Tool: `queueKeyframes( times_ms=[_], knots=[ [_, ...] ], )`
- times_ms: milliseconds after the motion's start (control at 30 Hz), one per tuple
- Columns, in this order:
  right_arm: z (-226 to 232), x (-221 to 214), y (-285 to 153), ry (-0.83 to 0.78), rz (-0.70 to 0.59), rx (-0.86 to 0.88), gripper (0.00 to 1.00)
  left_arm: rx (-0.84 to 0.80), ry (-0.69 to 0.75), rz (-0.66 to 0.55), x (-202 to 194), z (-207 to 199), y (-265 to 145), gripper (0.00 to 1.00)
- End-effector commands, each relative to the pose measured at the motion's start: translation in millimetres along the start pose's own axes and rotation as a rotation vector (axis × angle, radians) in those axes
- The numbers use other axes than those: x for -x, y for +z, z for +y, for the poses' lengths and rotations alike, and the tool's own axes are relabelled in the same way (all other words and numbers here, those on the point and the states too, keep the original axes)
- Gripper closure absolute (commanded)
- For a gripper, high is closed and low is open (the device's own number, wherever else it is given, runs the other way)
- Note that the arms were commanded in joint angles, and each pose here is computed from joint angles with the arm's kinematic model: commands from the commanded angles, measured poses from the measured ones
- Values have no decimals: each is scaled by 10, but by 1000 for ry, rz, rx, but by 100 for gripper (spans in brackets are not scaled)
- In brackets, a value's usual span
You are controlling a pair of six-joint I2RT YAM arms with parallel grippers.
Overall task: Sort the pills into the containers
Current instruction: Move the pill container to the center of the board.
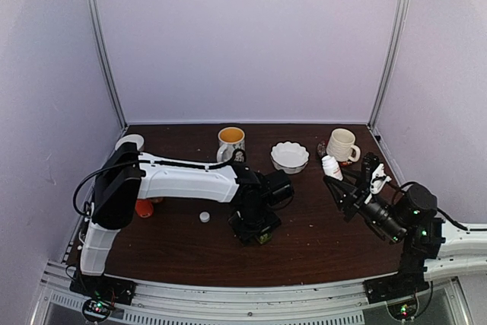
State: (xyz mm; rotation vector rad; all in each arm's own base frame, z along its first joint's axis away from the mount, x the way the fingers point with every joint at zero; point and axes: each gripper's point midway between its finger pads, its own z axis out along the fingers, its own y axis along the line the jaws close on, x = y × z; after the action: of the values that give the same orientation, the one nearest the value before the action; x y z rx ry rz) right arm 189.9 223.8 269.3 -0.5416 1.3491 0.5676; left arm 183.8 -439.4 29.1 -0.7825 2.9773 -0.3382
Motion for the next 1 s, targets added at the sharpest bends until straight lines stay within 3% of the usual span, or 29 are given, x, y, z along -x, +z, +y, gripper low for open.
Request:
queueKeyframes(
  times_ms=[0,100,300,633,800,867,967],
  knots=[
    [-3,57,-30,9,-34,7,90,41,-18,-10,37,33,29,32],
    [-10,50,-39,10,-36,5,90,43,-13,-21,68,35,41,42],
    [-13,41,-41,7,-34,3,88,62,28,-46,136,70,31,47],
    [-14,39,-30,3,-30,0,88,6,413,-119,436,1,-250,51],
    [-14,31,-21,1,-27,-2,87,27,444,-77,451,115,-224,53],
    [-18,29,-21,-1,-26,-4,87,20,455,-70,438,94,-206,66],
    [-20,25,-18,0,-23,-6,87,15,500,-68,471,66,-217,67]
  ],
)
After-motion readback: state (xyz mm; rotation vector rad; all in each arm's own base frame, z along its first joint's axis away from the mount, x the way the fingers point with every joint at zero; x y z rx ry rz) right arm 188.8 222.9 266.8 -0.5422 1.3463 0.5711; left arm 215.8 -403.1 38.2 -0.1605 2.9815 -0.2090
